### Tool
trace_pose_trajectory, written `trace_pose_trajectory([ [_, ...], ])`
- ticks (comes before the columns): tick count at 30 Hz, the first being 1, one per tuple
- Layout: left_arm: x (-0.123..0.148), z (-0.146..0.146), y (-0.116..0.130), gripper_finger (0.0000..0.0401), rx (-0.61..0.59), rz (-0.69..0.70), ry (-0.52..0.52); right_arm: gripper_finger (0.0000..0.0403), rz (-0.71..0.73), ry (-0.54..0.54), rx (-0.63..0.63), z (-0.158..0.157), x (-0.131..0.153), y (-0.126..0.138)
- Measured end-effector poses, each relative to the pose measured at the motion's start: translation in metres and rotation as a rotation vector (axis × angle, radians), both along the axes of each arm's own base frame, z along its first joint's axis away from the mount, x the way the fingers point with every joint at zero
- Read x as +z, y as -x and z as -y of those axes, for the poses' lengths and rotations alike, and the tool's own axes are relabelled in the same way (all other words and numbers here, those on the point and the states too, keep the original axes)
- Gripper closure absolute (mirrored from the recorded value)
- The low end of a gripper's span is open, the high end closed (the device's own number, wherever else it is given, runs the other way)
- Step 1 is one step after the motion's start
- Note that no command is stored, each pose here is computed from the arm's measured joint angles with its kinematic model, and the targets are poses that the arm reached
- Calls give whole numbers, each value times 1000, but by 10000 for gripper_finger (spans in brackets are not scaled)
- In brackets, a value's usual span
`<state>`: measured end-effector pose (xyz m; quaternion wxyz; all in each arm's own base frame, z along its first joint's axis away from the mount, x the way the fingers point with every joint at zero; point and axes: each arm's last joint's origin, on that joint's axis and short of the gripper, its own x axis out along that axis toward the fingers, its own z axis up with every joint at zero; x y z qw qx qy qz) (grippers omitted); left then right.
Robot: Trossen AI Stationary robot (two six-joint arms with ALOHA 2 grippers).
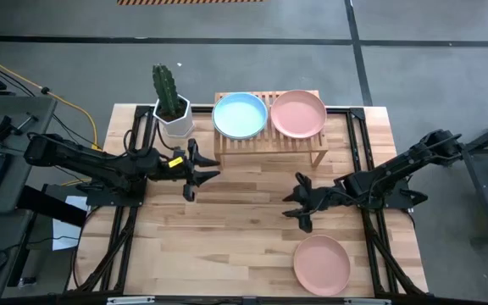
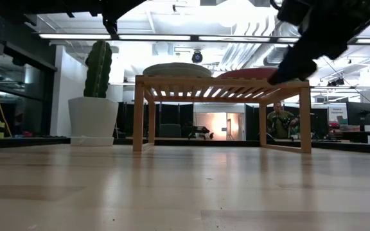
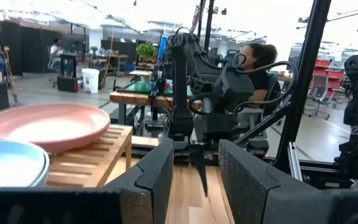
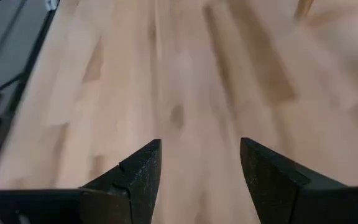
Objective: Place and stack plates onto a shelf
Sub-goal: Stack the light red plate on top of the light red plate on the shelf
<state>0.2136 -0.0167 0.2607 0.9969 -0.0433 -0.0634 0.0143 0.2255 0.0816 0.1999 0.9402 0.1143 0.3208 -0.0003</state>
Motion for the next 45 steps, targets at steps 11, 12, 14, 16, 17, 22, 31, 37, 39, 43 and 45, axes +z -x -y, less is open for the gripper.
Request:
trace_pose_trajectory([
  [11, -14, 0, -5, 284, 10, -113, 36, 204, -313, -360, -12, -25, -13, 24],
  [12, -16, 0, -7, 284, 13, -121, 36, 204, -345, -372, -30, -28, -15, 28],
  [14, -19, 0, -9, 284, 14, -136, 34, 204, -398, -392, -71, -34, -18, 35],
  [16, -20, 1, -11, 284, 15, -130, 26, 204, -444, -394, -111, -39, -20, 42],
  [17, -21, 1, -12, 284, 16, -126, 20, 204, -463, -392, -133, -41, -21, 46],
  [22, -24, 1, -16, 284, 17, -128, 18, 204, -513, -377, -231, -48, -26, 60],
  [31, -24, 1, -16, 284, 16, -130, 17, 204, -571, -327, -263, -58, -36, 69],
  [37, -24, 1, -16, 284, 16, -130, 17, 204, -637, -271, -277, -62, -53, 66],
  [39, -24, 1, -16, 284, 17, -130, 17, 204, -659, -265, -275, -63, -56, 66],
  [43, -24, 1, -16, 284, 16, -130, 17, 204, -677, -249, -279, -64, -61, 65],
  [45, -24, 1, -16, 284, 16, -130, 17, 204, -679, -244, -282, -64, -62, 65],
])
